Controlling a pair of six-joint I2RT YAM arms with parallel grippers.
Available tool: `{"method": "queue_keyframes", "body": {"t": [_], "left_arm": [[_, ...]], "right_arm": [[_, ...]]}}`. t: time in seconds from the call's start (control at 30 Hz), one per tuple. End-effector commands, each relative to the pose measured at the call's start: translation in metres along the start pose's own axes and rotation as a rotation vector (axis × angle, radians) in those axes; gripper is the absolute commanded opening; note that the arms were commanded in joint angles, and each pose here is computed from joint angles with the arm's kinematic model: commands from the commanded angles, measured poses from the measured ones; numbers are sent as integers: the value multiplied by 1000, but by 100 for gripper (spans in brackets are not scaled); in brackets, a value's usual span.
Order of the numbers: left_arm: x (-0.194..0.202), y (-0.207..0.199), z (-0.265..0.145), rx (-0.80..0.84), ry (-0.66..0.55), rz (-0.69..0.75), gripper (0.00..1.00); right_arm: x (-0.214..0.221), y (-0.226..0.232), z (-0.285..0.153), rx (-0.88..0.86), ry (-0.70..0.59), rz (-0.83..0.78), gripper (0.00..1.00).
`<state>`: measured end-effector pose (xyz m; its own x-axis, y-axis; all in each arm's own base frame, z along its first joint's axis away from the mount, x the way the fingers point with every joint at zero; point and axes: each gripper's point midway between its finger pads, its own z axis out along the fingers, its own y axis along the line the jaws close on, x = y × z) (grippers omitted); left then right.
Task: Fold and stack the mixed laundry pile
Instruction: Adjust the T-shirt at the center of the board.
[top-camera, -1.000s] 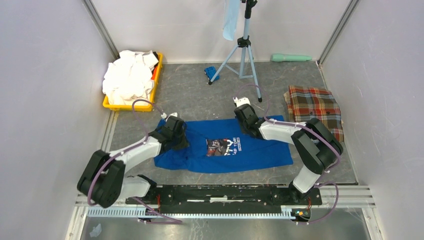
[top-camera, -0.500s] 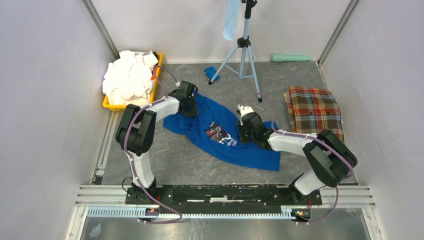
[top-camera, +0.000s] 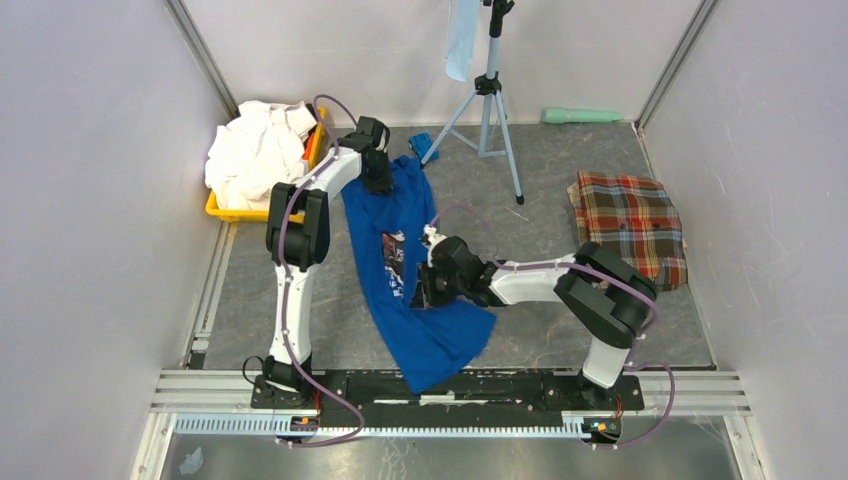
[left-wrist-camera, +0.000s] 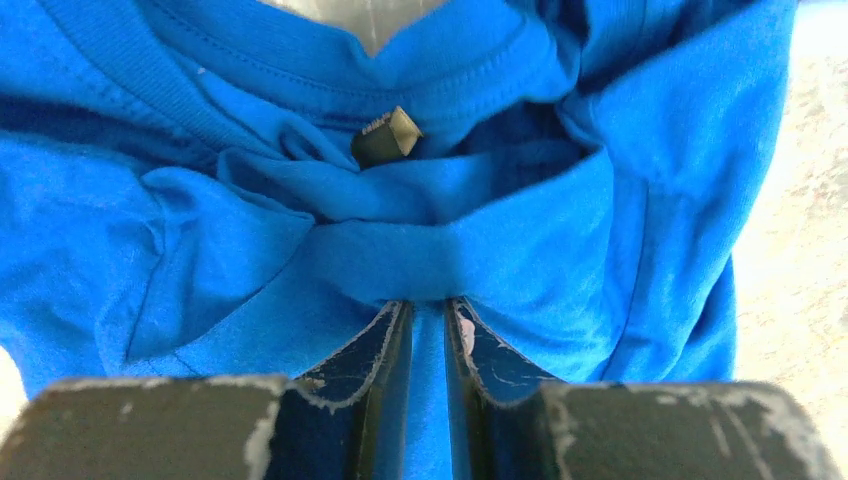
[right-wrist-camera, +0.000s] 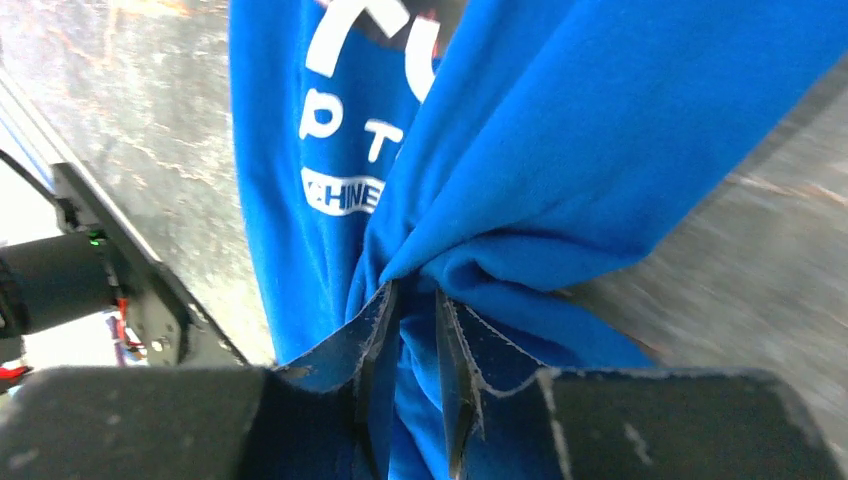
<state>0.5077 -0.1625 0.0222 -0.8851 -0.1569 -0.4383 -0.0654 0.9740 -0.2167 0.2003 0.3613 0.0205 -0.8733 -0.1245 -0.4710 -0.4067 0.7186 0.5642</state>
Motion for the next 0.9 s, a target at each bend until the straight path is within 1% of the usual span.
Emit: {"method": "queue_keyframes", "body": {"t": [0.0, 0.1, 0.2, 0.33, 0.47, 0.6, 0.7, 0.77, 0.83, 0.87], "left_arm": [[16, 35, 41, -60, 117, 42, 25], [7, 40, 40, -49, 119, 8, 24], [-2, 46, 28, -86, 82, 9, 24], [-8, 79, 7, -229, 52, -3, 24], [1, 115, -4, -338, 47, -49, 24], [0, 120, -7, -307, 49, -62, 24], [-6, 113, -15, -280, 34, -75, 24], [-14, 101, -24, -236, 4, -81, 28], [-24, 87, -41, -200, -45, -70, 37], [-29, 83, -49, -189, -67, -63, 44]], "right_arm": [[6, 42, 17, -82, 96, 86, 27], [2, 48, 15, -59, 102, 37, 27], [7, 30, -1, 25, 95, -9, 27], [21, -7, -35, 158, 59, -62, 29], [40, -38, -67, 246, 24, -68, 30], [39, -45, -89, 268, -34, -84, 30], [25, -53, -102, 325, -93, -131, 32], [17, -59, -107, 365, -120, -168, 33], [14, -65, -108, 402, -129, -196, 35], [14, -68, -108, 419, -124, -211, 35]]}}
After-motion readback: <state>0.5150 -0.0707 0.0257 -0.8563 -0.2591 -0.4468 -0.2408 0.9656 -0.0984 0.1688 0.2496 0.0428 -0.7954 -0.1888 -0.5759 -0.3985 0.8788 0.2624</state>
